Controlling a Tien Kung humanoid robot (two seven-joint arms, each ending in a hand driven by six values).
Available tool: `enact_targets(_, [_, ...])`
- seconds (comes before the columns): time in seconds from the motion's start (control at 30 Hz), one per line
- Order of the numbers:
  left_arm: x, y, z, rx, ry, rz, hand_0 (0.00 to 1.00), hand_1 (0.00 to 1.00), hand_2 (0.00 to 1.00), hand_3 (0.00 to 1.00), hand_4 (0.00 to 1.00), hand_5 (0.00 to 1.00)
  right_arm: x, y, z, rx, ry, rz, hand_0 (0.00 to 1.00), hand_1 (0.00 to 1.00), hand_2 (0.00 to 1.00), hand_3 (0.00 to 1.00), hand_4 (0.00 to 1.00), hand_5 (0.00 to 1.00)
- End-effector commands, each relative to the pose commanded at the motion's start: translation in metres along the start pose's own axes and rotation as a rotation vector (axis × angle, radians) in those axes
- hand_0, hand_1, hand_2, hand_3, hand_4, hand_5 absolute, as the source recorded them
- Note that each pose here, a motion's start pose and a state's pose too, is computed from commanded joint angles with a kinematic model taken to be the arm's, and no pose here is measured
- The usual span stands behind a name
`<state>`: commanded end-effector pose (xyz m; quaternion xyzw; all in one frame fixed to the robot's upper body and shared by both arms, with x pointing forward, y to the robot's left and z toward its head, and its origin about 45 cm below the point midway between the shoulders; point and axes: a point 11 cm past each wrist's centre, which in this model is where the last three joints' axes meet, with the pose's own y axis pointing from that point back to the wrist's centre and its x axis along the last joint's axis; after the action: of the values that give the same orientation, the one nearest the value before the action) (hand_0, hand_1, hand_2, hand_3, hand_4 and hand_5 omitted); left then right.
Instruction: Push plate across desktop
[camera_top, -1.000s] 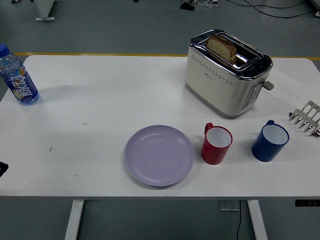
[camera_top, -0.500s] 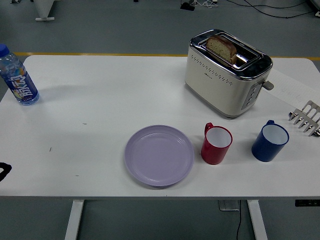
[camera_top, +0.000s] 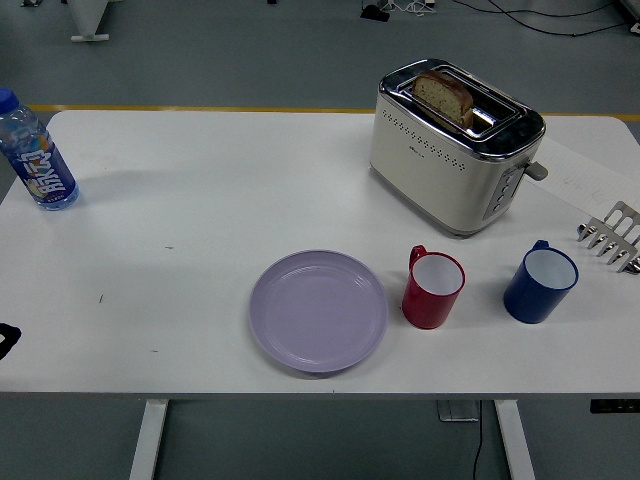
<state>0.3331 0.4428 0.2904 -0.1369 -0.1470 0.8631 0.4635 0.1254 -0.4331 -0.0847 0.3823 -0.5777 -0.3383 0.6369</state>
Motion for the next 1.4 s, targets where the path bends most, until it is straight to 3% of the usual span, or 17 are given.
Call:
enact_targets(0.83, [0.0015, -0.0028, 0.0027, -0.005, 0.012, -0.001, 0.002, 0.002, 0.998, 0.017, 0.333, 0.704, 0.0007, 0.0005, -0.0025, 0.005, 0.000, 0.001, 0.675, 0.636, 0.709, 0.587, 0.292, 0.172])
enact_targets(0.87, [0.0011, -0.0028, 0.0025, -0.005, 0.012, -0.002, 0.002, 0.002, 0.002, 0.017, 0.336, 0.702, 0.0006, 0.0005, -0.0023, 0.004, 0.000, 0.001, 0.677, 0.636, 0.710, 0.587, 0.291, 0.172])
enact_targets(1.4, [0.0001, -0.0010, 0.0003, 0.002, 0.019, -0.009, 0.002, 0.002, 0.002, 0.018, 0.344, 0.703, -0.0007, -0.0001, 0.0014, -0.006, 0.005, -0.001, 0.677, 0.636, 0.710, 0.587, 0.291, 0.173])
